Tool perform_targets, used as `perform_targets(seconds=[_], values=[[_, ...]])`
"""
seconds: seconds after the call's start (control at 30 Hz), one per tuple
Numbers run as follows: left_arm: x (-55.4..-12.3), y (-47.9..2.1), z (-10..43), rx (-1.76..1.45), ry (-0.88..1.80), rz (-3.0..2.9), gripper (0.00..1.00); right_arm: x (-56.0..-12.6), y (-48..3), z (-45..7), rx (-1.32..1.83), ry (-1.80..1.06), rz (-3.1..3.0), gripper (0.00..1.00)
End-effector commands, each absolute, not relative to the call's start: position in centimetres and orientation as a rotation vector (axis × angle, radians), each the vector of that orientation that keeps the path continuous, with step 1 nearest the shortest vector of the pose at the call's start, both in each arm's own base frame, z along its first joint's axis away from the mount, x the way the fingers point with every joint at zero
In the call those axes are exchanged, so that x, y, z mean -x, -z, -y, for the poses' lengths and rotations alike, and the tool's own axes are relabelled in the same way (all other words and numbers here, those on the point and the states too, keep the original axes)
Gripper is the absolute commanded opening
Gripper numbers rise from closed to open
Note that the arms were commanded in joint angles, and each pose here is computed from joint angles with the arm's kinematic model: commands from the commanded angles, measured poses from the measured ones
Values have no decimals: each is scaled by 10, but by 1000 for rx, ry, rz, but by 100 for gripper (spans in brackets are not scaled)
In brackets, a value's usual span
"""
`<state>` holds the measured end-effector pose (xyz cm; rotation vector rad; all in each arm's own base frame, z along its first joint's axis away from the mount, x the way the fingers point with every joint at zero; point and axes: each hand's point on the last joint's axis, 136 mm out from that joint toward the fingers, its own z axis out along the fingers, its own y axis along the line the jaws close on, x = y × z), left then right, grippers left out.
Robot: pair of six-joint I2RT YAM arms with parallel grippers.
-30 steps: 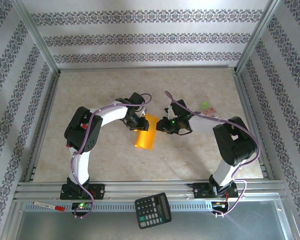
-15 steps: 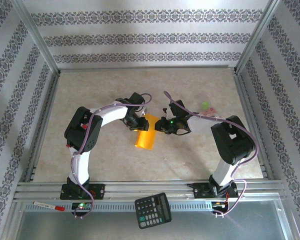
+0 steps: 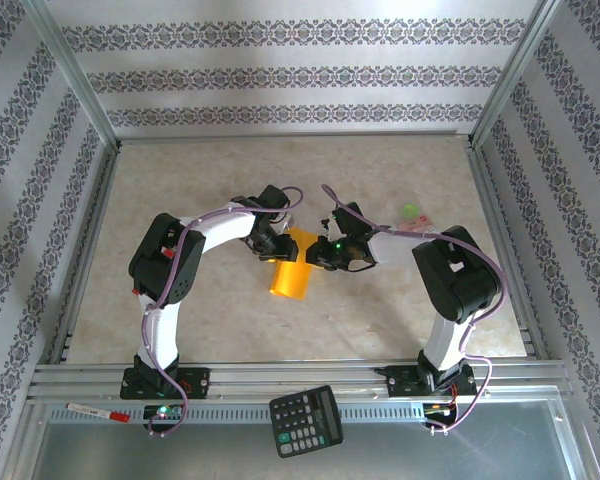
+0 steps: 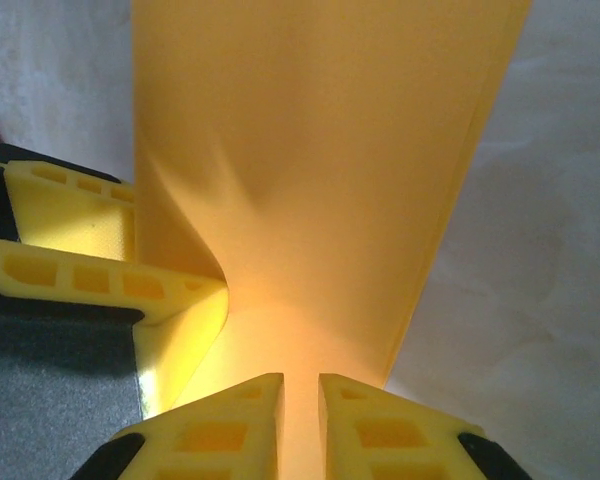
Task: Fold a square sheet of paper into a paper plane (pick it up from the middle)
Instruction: Hold the square sheet of paper at the center of the table.
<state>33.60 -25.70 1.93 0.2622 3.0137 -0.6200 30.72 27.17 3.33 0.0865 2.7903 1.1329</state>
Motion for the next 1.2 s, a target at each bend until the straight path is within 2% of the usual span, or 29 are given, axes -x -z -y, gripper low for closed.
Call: perform_targets(seconds=[0.0, 0.5, 1.17], values=[[-311, 35, 248, -267, 489, -3139, 43, -310, -37, -283, -55, -1172, -2776, 17], [-310, 35, 247, -270, 485, -3139, 43, -306, -23, -285, -62, -1155, -2820, 15], [-316, 21, 251, -266, 512, -3105, 44, -283, 22, -255, -135, -930, -2986, 12]])
